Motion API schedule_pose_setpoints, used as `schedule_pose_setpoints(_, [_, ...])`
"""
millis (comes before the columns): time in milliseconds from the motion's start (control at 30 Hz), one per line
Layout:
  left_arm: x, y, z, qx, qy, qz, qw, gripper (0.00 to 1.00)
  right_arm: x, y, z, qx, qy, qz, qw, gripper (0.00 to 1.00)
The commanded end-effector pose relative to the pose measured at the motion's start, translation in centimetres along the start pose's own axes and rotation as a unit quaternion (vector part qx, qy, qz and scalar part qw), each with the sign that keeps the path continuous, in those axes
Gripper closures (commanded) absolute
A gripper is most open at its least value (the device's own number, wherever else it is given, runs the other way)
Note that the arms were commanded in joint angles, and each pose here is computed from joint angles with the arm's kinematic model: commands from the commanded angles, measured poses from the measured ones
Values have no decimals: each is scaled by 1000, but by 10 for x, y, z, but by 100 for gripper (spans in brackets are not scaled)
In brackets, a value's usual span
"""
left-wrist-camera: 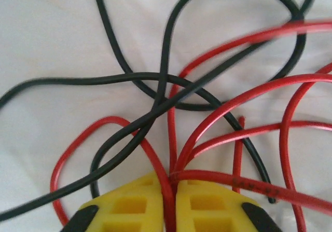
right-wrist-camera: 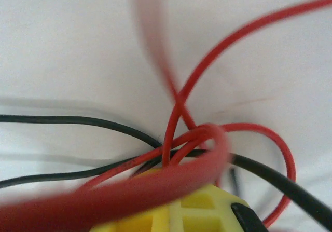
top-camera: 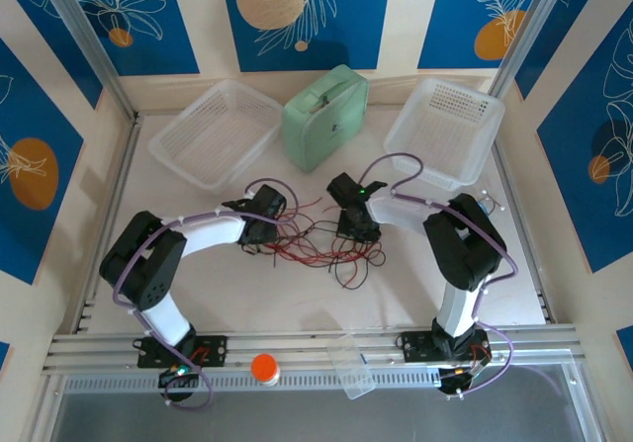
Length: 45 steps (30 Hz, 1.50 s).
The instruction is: Untangle the cables
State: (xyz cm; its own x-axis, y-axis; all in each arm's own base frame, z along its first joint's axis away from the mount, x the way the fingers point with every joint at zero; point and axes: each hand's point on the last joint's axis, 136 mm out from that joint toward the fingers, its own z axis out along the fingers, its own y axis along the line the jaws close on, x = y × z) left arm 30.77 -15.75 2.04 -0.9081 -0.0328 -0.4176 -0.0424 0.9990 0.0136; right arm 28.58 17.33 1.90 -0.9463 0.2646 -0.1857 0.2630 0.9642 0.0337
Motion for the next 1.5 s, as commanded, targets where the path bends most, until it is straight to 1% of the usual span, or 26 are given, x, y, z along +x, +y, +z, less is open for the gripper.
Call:
schedule_pose_setpoints(0, [15, 42, -4, -71, 22, 9, 997, 94, 2, -60, -3, 77, -7, 13, 997, 100])
schedule_pose_setpoints(67, [12, 39, -9, -61, 17, 7, 998, 95, 0, -72, -7, 74, -10, 22, 997, 100])
schedule_pose_setpoints(167, [6, 24, -17, -15, 8, 1, 1000, 95, -2, -77, -16, 59, -13, 28, 998, 100])
schedule_pose_setpoints(233, [0, 12, -26, 21, -1, -3, 1000, 93, -3, -72, -22, 42, -13, 25, 999, 100])
schedule_pose_setpoints(267, [-4, 7, -32, 38, -6, -4, 999, 89, -4, -68, -26, 31, -12, 23, 999, 98])
schedule_pose_setpoints(333, [-10, -3, -44, 69, -15, -2, 997, 80, -5, -56, -37, 6, -17, 11, 1000, 90])
schedule_pose_setpoints(367, [-13, -6, -52, 82, -21, -2, 996, 75, -5, -47, -44, -9, -23, -2, 1000, 84])
schedule_pose_setpoints(500, [-25, -8, -81, 104, -42, -3, 994, 57, -4, -13, -76, -47, -43, -60, 996, 61])
schedule_pose_setpoints(567, [-27, -7, -90, 105, -44, -2, 993, 52, 0, 1, -88, -58, -46, -81, 994, 54])
schedule_pose_setpoints(633, [-28, -5, -96, 105, -44, -1, 993, 50, 5, 14, -94, -69, -41, -96, 992, 49])
schedule_pose_setpoints(733, [-25, -5, -95, 104, -36, -3, 994, 50, 18, 36, -92, -97, -10, -107, 989, 48])
schedule_pose_setpoints(867, [-16, -12, -79, 115, -19, -7, 993, 50, 37, 77, -79, -153, 40, -108, 981, 47])
schedule_pose_setpoints(933, [-12, -19, -69, 125, -11, -11, 992, 51, 43, 90, -70, -167, 60, -105, 979, 47])
schedule_pose_setpoints(1033, [-5, -31, -57, 136, -4, -10, 991, 51, 51, 101, -63, -164, 70, -114, 977, 46])
schedule_pose_setpoints(1167, [6, -40, -36, 130, 12, -6, 991, 52, 57, 98, -51, -134, 69, -123, 981, 46])
schedule_pose_setpoints(1233, [11, -39, -22, 115, 20, -8, 993, 58, 60, 98, -44, -128, 74, -123, 981, 47])
schedule_pose_setpoints(1333, [17, -28, -1, 74, 26, -12, 997, 73, 65, 90, -38, -105, 79, -124, 984, 49])
schedule_pose_setpoints(1400, [23, -19, 9, 49, 30, -13, 998, 85, 70, 81, -40, -88, 76, -128, 985, 49])
schedule_pose_setpoints(1467, [27, -10, 15, 31, 36, -16, 999, 92, 72, 66, -41, -65, 71, -128, 987, 51])
